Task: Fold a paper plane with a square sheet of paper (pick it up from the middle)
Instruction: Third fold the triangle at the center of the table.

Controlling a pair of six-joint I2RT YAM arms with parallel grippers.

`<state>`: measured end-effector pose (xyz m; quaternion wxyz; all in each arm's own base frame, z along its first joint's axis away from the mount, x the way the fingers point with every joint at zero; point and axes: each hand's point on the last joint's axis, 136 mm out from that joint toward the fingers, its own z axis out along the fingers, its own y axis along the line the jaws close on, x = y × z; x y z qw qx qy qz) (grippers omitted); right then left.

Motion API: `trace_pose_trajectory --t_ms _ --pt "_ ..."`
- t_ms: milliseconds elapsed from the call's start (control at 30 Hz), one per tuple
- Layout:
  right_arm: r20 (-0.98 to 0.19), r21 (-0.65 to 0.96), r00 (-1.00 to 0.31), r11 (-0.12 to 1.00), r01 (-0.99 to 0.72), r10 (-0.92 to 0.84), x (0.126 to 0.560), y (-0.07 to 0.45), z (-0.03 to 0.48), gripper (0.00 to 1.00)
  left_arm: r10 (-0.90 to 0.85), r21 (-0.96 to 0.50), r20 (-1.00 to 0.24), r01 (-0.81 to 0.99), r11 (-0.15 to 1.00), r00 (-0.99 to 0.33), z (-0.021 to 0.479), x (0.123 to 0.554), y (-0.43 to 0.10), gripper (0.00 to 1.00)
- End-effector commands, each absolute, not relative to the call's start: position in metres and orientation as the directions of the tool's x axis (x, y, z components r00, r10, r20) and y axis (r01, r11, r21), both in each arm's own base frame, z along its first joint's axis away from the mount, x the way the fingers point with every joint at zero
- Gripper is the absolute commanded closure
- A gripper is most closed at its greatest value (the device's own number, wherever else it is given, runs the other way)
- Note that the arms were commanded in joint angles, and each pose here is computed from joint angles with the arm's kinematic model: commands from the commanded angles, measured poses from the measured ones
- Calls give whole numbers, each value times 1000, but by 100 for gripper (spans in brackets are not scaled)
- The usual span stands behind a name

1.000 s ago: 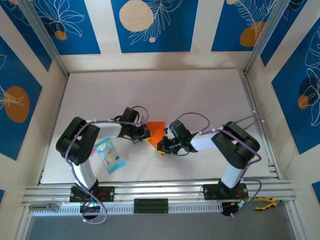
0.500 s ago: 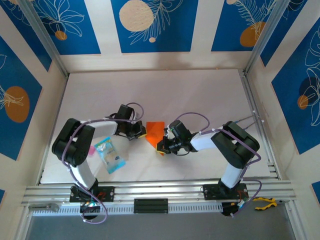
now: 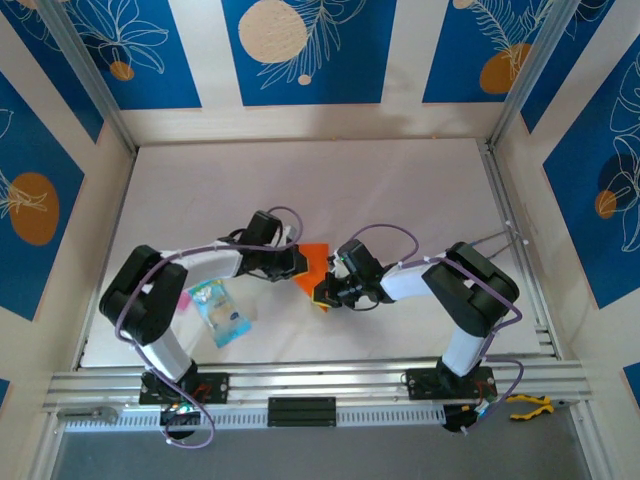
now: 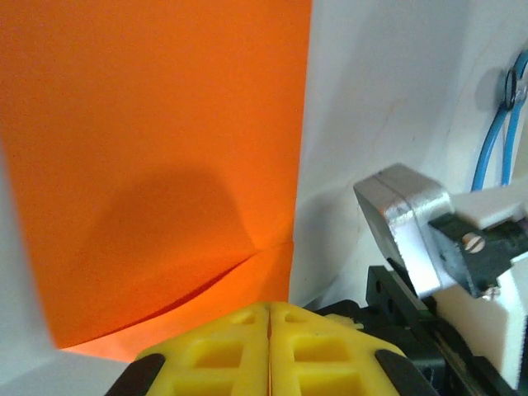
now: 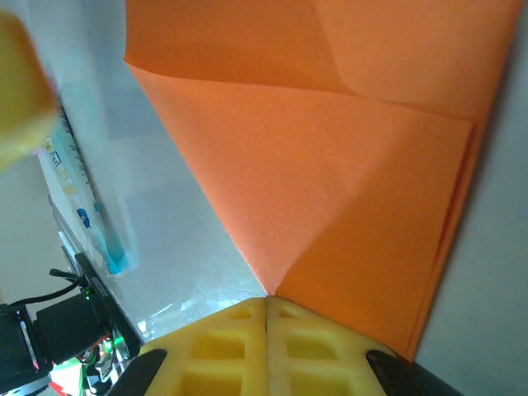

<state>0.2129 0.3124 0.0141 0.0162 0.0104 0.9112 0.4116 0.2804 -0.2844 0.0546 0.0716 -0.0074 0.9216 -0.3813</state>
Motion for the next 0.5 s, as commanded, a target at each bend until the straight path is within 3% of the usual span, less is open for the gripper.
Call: trace_pose_trajectory --t_ms 0,467 --pt "83 660 -996 746 83 37 192 290 -17 97 -58 -703 -91 22 711 -994 42 277 -288 91" --pt "-24 734 -1000 679 -11 9 219 317 40 94 -64 -578 -8 -47 815 -998 -9 260 -263 97"
